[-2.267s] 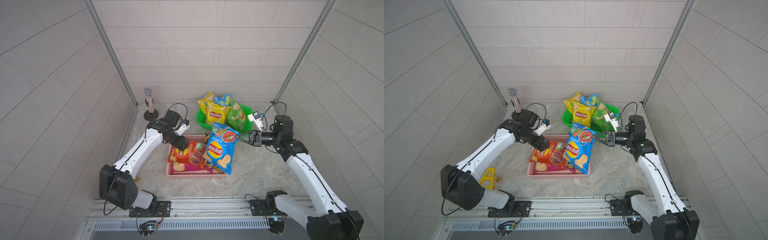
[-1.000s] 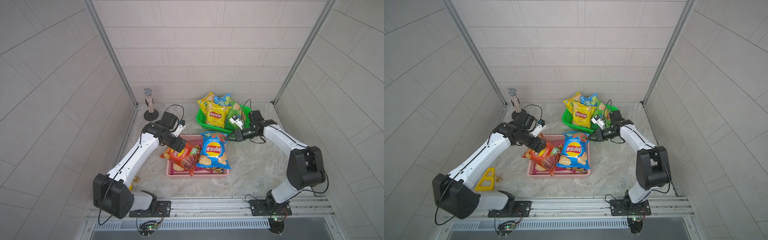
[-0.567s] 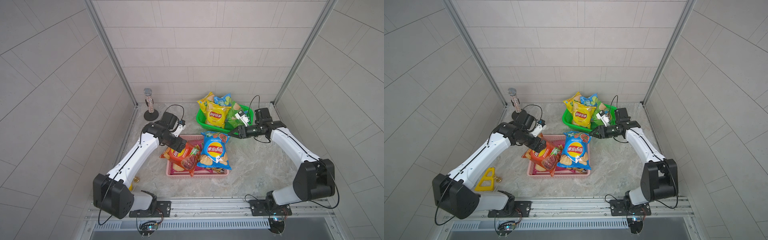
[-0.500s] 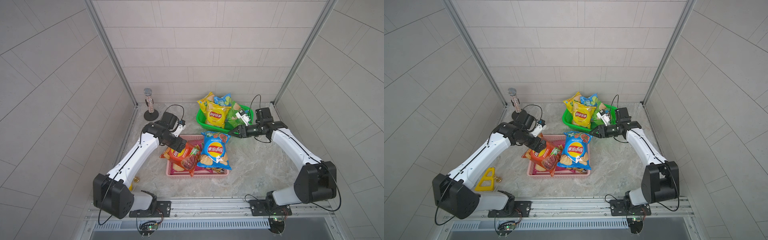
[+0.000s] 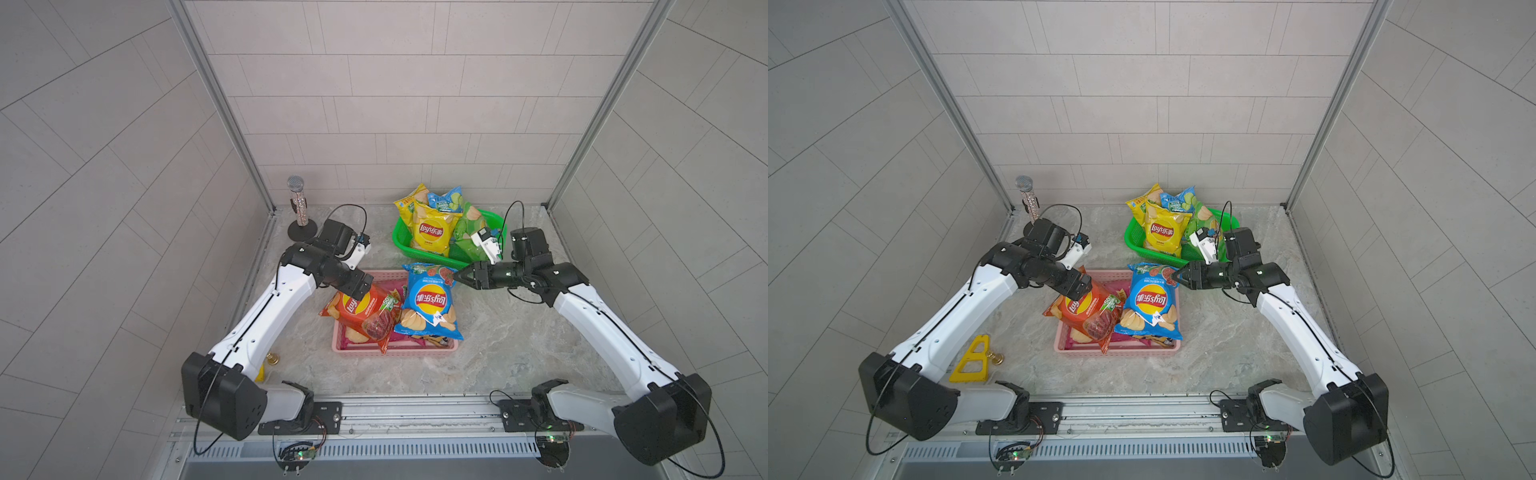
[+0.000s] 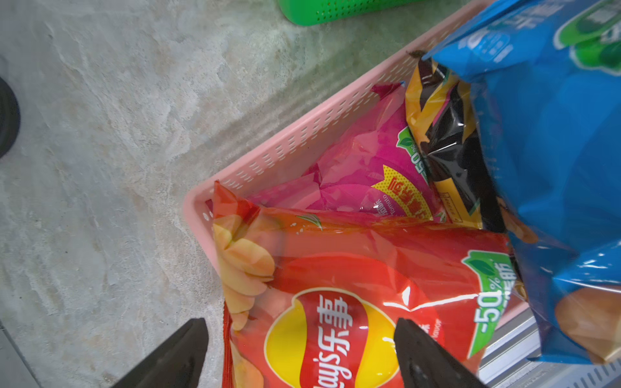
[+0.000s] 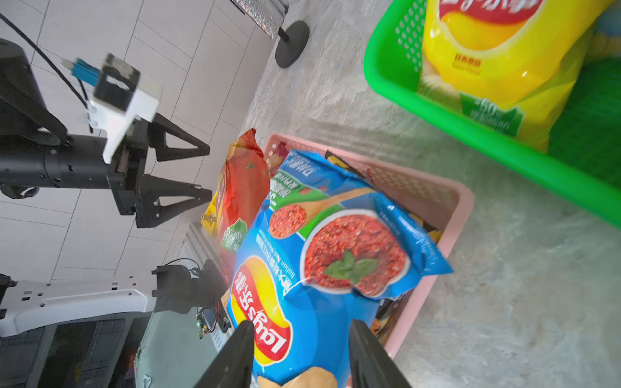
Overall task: Put the potato chips into the basket
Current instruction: Place the potato chip in the basket.
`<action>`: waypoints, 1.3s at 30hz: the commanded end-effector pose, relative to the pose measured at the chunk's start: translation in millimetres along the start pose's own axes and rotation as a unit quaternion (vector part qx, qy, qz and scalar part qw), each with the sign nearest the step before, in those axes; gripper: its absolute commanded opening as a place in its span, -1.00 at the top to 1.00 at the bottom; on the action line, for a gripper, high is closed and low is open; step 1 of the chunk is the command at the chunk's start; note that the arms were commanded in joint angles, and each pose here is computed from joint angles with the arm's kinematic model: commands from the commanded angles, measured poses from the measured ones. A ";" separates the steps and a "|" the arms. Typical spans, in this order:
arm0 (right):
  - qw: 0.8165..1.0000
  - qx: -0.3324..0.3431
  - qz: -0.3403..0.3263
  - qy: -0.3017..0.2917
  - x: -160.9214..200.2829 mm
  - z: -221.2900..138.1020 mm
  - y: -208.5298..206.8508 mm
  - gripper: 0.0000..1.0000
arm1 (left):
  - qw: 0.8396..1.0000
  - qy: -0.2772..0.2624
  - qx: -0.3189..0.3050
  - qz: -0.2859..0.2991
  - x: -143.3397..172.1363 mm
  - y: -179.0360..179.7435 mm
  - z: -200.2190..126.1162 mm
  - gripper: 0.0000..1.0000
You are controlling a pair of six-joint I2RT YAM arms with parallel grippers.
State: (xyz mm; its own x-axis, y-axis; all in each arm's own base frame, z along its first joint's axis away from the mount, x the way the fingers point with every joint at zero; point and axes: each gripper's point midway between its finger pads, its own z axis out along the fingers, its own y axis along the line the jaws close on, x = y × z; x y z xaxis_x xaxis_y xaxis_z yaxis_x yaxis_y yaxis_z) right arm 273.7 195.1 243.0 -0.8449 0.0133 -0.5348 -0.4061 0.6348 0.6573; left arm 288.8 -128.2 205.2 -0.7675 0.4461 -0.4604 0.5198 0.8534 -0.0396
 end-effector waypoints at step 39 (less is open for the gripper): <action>0.999 0.000 -0.012 0.042 20.5 50.6 17.2 -0.02 | 0.992 0.104 0.073 -0.014 131.3 32.8 19.0 -0.65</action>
State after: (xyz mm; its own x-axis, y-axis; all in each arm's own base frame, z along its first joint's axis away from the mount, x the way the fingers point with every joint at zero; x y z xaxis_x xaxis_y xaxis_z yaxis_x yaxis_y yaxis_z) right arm 263.7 240.7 207.1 -0.8765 -0.0629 -0.4772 -0.4008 0.6444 0.6512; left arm 238.7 -30.6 125.9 -0.8613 0.4248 -0.2786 0.4642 0.8809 -0.0920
